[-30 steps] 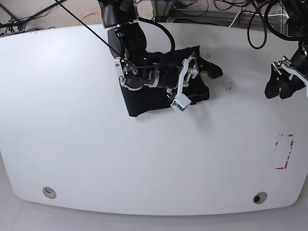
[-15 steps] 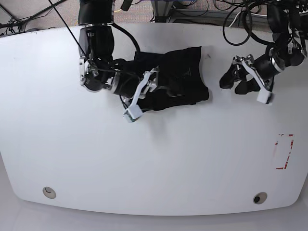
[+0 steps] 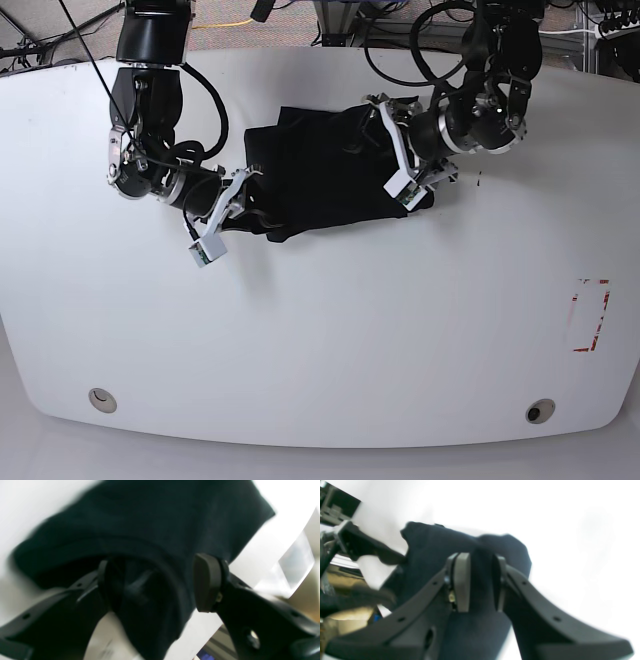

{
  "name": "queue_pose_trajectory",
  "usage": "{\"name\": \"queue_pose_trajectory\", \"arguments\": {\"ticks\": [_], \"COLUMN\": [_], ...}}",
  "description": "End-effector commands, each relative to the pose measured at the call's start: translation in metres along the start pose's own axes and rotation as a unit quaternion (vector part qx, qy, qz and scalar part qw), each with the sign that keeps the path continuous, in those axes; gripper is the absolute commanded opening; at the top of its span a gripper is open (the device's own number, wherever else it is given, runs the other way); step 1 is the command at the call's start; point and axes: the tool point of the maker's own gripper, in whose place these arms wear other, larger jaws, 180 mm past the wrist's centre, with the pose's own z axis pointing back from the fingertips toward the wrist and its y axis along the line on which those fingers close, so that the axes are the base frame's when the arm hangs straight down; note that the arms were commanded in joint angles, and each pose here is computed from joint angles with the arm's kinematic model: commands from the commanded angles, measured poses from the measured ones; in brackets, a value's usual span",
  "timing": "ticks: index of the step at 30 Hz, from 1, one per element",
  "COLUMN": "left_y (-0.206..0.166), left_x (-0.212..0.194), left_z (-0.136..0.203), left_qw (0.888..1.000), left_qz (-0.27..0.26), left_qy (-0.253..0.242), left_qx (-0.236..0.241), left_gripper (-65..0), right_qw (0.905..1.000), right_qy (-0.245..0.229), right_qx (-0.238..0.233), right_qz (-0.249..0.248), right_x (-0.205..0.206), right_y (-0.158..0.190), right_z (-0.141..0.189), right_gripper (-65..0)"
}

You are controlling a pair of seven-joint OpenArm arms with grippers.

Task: Fold the T-shirt properly
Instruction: 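Grasp the folded bundle's edges with both grippers, then rotate the bundle with both grippers, swinging it toward the left gripper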

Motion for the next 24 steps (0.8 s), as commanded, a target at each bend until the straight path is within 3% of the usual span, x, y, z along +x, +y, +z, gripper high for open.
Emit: {"name": "queue_pose_trajectory", "arguments": {"ticks": [1, 8, 14, 24], "left_y": [-0.005, 0.003, 0.038, 0.085], "left_x": [0.009, 0.003, -0.019, -0.031], "left_z": [-0.002, -0.008, -0.019, -0.040], "left_qw": [1.000, 1.000, 0.998, 0.995], "left_qz": [-0.020, -0.023, -0.011, -0.021], "left_qy": [-0.010, 0.005, 0.056, 0.084], "left_qx": [0.005, 0.018, 0.033, 0.043], "left_gripper": [-25.8, -25.8, -25.8, -25.8], "right_qw": [0.9999, 0.9966, 0.9876, 0.9844], "right_qy": [-0.009, 0.043, 0.067, 0.100], "right_qx": [-0.002, -0.064, -0.123, -0.131], "right_qz": [0.007, 0.031, 0.070, 0.061], "right_x": [0.006, -0.011, -0.018, -0.050], "right_y": [-0.006, -0.030, -0.052, -0.051], "right_z": [-0.002, -0.013, -0.008, -0.003], "right_gripper": [-48.5, -48.4, -48.2, -48.4]}}
